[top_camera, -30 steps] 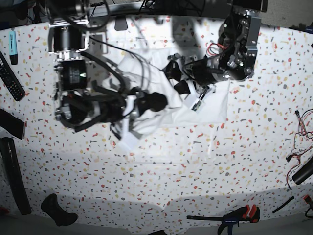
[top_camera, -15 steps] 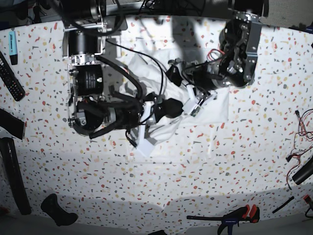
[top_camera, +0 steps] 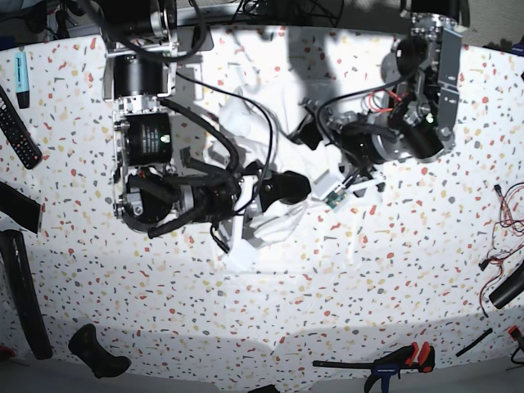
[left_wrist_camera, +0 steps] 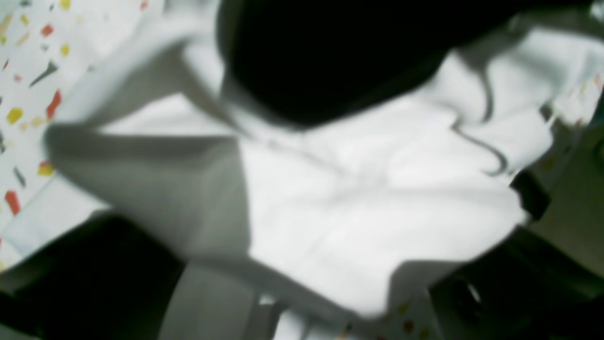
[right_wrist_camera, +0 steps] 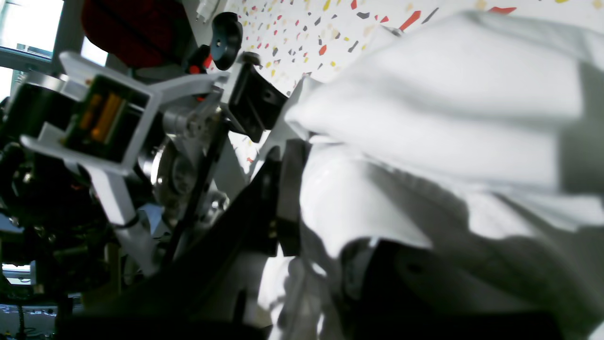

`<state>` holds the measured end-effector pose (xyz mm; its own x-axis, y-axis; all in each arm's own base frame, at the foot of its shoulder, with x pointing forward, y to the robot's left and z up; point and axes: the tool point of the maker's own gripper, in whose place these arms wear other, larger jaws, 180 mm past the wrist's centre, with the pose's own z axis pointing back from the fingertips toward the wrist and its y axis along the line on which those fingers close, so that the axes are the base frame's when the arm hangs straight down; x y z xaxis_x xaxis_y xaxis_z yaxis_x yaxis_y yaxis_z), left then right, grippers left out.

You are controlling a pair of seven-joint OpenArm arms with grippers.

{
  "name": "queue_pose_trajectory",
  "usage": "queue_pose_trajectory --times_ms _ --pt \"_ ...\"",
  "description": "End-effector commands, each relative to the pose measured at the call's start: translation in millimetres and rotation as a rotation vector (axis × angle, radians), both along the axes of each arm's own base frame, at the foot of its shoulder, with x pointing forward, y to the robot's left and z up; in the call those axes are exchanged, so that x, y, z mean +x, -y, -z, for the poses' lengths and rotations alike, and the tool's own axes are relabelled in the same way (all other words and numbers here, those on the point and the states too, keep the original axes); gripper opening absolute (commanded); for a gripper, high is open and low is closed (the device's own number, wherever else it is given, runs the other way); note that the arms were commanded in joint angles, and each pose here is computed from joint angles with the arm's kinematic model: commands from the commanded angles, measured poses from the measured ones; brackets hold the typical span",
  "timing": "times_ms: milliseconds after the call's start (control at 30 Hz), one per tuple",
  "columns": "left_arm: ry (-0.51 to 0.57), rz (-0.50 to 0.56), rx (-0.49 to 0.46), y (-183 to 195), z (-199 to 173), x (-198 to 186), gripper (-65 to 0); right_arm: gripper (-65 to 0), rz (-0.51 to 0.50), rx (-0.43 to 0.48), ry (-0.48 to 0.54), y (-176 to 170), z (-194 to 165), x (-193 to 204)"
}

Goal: Fold the T-shirt properly
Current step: 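Open the left gripper and raise it away from the folded shirt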

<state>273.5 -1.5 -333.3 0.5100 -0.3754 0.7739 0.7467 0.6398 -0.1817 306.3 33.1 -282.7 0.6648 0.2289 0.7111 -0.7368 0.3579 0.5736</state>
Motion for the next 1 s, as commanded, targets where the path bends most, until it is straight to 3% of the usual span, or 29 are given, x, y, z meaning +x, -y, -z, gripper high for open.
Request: queue_pose_trajectory --times_ms 0,100,400,500,600,767,967 --pt "0.028 -0.005 0.007 -5 -8 6 -25.9 -65.0 0.003 0.039 0.045 -3 -18 8" --pt "-0.001 -0.039 0.081 -30 1 6 -25.9 -65.0 0.003 0.039 0.046 -3 -18 8" --pt "0.042 -0.125 0.263 -98 -2 16 -25.9 -65.0 0.003 0.04 0.046 -3 -18 8" --pt "0.053 -0.224 0.393 -134 6 20 -25.9 -65.0 0.003 0.04 0.045 -3 -18 8" --pt "0.066 -0.334 0.465 -158 15 19 -25.9 -65.0 0.0 0.048 0.045 -5 -20 7" --pt "0.041 -0.33 0.404 -146 37 -10 -25.9 -65.0 -0.016 0.104 0.044 -23 -29 4" --pt "-0.007 -0.359 0.412 -142 67 -23 -25.9 -65.0 -0.037 0.177 0.044 -48 -43 0"
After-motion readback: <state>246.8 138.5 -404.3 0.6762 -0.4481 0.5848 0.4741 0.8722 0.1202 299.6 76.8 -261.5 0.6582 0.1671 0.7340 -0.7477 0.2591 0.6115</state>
